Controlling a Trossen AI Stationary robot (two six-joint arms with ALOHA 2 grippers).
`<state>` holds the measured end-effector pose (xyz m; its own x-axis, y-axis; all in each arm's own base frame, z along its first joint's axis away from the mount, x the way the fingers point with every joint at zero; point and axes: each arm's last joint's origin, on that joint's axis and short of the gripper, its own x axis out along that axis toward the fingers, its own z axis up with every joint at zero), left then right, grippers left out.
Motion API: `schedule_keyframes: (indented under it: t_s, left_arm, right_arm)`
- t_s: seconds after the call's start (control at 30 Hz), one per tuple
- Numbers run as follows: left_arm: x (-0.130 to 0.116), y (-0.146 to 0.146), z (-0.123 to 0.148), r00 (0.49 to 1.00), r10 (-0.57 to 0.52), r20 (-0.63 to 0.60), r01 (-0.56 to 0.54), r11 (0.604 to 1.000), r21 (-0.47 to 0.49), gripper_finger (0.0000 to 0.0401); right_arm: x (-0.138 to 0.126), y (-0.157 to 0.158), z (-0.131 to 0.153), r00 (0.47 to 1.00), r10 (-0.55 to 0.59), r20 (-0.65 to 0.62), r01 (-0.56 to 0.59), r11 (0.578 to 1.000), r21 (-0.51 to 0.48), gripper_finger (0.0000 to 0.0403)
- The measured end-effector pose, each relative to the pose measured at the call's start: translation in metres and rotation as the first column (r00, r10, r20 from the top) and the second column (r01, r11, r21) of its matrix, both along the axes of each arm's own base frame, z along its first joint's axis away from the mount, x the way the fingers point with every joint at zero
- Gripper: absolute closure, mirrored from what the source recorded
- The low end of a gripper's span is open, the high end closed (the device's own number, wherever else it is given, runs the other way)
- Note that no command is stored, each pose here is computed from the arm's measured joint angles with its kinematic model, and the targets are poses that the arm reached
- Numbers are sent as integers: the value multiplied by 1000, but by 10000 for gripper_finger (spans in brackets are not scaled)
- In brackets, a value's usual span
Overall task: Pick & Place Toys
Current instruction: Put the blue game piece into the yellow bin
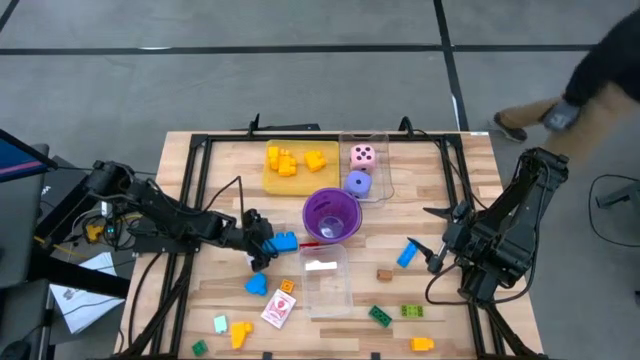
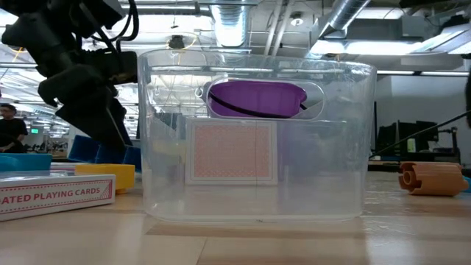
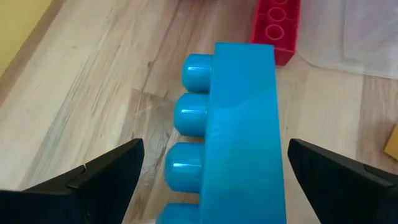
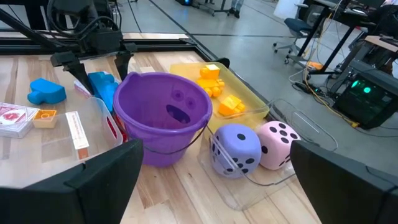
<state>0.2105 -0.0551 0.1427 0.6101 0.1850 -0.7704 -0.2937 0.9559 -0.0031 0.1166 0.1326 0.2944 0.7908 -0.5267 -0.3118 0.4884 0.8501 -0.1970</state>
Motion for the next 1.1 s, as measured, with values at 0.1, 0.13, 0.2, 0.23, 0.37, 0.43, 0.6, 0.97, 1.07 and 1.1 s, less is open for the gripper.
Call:
schedule_keyframes:
  t_s: [0.1,0.13,0.2,0.23,0.37,0.43,0.6,0.97,1.07,1.1]
  left_arm:
    - [0,0,0,1000,-3,-2,3,1000,-5,9]
    - [0,0,0,1000,-4,-2,4,1000,-6,9]
    - [0,-1,0,1000,-15,-7,15,1000,-23,9]
    - [0,-1,0,1000,-22,-9,22,999,-32,9]
    - [0,-1,0,1000,-28,-12,27,999,-39,9]
    - [0,0,0,1000,-24,-14,23,999,-38,9]
    - [-1,1,-2,999,-19,-33,18,999,-32,12]
    - [-4,3,-3,998,20,-52,-20,1000,-2,111]
    - [-4,3,-2,999,18,-46,-18,1000,0,151]
    - [-3,3,-2,999,19,-42,-19,1000,-1,159]
  right_arm:
    - [0,0,0,1000,0,1,0,1000,1,5]
    - [0,0,0,1000,0,1,0,1000,1,5]
    - [0,0,0,1000,0,3,0,1000,5,5]
    - [0,0,0,1000,0,3,0,1000,5,5]
    - [0,0,0,1000,0,0,0,1000,7,5]
    - [0,0,0,1000,0,0,0,1000,7,5]
    - [0,0,0,1000,1,-2,-1,1000,5,5]
    - [0,1,0,1000,1,-1,-1,1000,7,5]
    - [0,1,0,1000,1,-1,-1,1000,7,5]
    - [0,1,0,1000,1,-1,-1,1000,7,5]
